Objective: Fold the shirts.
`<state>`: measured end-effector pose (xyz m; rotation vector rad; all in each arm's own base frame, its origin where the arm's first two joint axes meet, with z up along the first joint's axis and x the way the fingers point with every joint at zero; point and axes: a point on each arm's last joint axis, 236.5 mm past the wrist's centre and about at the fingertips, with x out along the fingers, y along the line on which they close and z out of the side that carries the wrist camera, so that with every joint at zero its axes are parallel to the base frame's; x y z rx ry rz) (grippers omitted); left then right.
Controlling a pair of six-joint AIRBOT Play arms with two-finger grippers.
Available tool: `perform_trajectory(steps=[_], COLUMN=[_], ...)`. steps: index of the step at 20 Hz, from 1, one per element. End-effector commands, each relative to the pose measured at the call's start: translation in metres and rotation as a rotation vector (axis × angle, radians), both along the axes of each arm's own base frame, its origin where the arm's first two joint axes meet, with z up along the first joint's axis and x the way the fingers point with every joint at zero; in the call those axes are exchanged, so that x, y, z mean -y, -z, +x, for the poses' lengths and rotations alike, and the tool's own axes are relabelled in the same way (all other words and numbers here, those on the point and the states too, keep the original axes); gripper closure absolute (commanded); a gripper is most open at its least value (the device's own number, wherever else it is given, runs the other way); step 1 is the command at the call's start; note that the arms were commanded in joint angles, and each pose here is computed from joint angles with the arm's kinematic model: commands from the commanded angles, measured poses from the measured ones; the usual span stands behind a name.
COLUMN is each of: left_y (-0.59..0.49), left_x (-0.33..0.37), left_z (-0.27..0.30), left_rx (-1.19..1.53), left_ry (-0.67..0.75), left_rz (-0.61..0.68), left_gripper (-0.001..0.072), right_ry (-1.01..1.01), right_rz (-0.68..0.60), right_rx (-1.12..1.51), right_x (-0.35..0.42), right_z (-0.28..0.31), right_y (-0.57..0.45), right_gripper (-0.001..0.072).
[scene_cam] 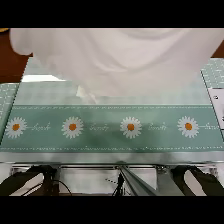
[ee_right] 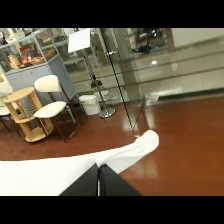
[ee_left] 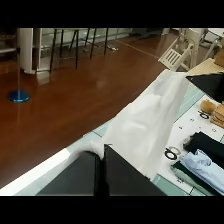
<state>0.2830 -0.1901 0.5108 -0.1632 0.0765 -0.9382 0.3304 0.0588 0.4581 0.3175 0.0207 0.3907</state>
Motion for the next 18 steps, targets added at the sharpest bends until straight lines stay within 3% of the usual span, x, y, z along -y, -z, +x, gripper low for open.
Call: perform_trajectory(steps=[1,4,10,14,18], left_y=[-0.018,-0.009,0.006,0.060,0.154], left_x=[-0.007,-0.022,-0.034,-0.041,-0.042], left_z=[-0.055,-0.086,-0.116,-0.078,-0.007], left_rx=[0.037,0.030,-0.042,-0.242,-0.513], left_ry=[-0.047,-0.143,-0.209,-0.222,-0.171], left_rz=[0.032,0.103,0.132,0.199,0.287], left_gripper=[0.0682,0.0682,0.0682,0.0682,0.0681], right_ry=[0.005,0.092,0.107,0.147,0.039], right_rz=[-0.125,-0.238,-0.275,-0.331,-0.355], right_rx=[-0.018,-0.035,-0.188,-0.399,-0.694], right_x=[-0.011,-0.001,0.000,0.026,0.037], right_z=[-0.044,-0.077,-0.104,-0.087,-0.036], right_y=[-0.022,-0.029,0.003,0.052,0.126], right_gripper=[0.0679,0.0679,0.0679,0.0679,0.0679])
